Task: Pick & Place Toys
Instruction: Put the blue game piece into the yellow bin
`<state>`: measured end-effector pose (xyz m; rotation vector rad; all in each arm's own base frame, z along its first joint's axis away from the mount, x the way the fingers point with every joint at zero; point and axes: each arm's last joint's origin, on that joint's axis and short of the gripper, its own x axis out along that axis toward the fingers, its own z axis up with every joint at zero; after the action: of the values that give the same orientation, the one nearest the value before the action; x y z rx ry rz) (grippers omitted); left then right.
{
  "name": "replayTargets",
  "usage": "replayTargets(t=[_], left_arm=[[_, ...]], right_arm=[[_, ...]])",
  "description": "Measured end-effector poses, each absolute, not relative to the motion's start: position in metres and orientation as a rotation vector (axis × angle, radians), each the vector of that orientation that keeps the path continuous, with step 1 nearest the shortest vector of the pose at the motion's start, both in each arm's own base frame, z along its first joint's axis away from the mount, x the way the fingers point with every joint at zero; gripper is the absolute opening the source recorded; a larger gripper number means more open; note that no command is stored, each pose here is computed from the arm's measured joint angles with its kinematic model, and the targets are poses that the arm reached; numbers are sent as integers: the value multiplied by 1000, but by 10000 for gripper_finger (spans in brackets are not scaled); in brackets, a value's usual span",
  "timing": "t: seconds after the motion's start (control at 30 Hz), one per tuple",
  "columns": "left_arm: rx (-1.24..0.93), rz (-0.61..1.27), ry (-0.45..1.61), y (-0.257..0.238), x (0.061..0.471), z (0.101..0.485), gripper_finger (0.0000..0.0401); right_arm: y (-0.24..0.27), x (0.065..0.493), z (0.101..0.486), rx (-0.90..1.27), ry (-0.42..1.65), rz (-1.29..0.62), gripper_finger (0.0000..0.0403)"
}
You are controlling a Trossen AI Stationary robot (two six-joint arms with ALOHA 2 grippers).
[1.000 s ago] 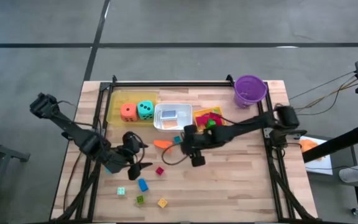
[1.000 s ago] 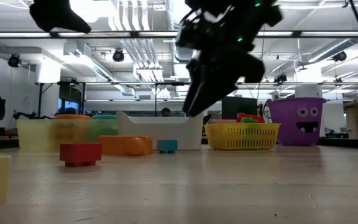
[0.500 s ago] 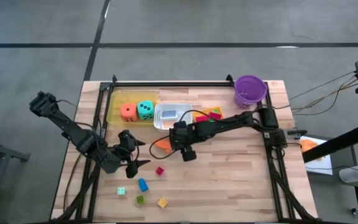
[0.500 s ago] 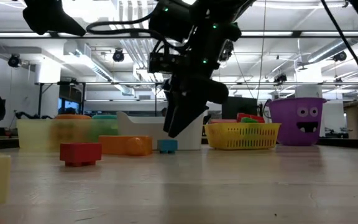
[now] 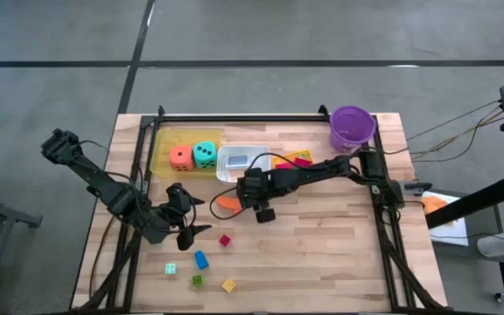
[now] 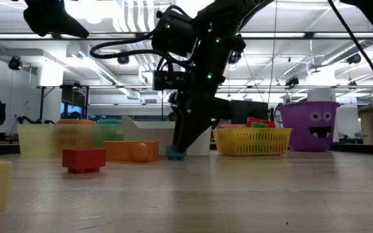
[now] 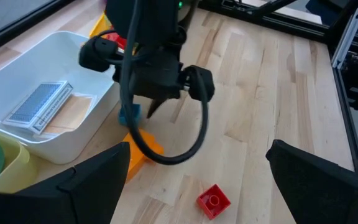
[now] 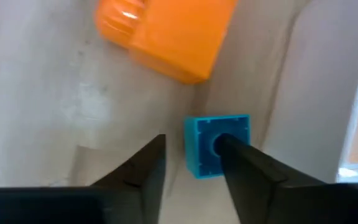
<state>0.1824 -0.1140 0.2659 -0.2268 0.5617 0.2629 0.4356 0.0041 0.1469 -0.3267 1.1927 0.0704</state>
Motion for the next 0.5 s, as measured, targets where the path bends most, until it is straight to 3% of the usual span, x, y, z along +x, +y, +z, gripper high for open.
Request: replayTargets(t=[0.27, 0.5], left_arm=[[-228, 263, 561, -114, 182, 266, 379], [-228, 263, 561, -114, 182, 266, 379]], right_arm=[[4, 436, 143, -359, 1203, 71, 21], [4, 435, 142, -345, 1210, 60, 18]])
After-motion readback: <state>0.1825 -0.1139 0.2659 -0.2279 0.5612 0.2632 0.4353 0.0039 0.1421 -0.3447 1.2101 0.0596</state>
